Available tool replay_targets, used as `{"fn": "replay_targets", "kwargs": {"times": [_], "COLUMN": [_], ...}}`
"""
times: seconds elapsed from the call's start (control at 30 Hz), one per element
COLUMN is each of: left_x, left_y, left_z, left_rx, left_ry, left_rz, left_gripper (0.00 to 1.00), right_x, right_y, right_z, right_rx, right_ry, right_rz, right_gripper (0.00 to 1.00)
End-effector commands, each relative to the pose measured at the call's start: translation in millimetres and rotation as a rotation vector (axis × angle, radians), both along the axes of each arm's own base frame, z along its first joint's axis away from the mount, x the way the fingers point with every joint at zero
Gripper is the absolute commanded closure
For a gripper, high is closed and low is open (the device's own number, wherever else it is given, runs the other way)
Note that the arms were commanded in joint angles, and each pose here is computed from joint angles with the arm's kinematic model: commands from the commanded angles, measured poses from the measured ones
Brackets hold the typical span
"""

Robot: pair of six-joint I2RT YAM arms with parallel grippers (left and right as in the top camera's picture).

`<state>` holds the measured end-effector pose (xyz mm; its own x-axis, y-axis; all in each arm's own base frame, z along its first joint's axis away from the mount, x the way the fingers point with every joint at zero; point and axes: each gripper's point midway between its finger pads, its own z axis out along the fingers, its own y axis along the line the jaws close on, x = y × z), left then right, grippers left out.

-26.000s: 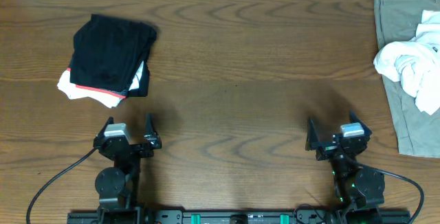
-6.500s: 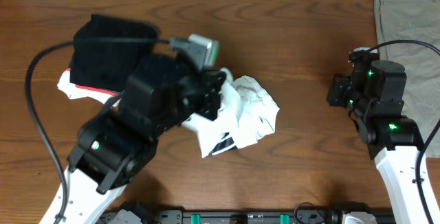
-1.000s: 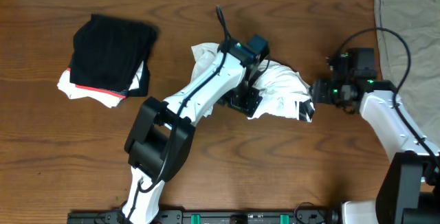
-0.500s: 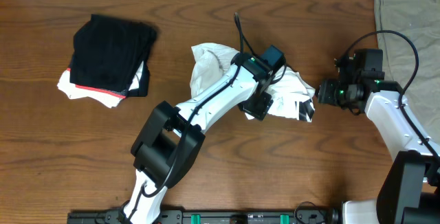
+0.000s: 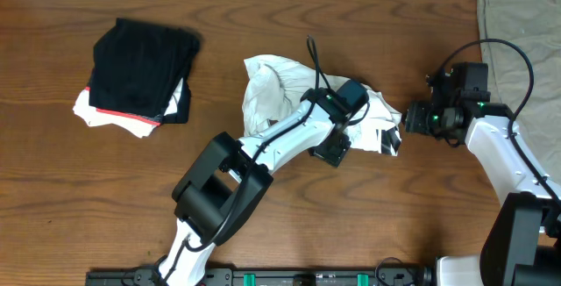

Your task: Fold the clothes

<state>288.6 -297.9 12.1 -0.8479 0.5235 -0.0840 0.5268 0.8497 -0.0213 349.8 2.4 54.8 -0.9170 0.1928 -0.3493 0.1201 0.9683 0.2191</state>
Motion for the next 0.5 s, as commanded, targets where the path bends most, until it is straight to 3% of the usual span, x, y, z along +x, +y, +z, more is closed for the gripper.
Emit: {"fn": "replay_targets", "kwargs": {"times": [0.0,0.47], "left_x": [5.5,9.5], "left_y": [1.3,-2.7], "left_z": [3.9,4.1], "left_rx": [-0.002,-0.019], "left_ry": [-0.025,-0.042], "left_rz": [0.027,0.026], "left_gripper": [0.26,0.41], "right_x": [5.6,5.6], "right_y": [-3.3,-3.3], "right_z": [4.3,4.3], "right_rx": [-0.003,-0.008], "right_ry": [-0.013,-0.015], "right_rz": [-0.008,0.003], "right_gripper": [0.43,0.43]}}
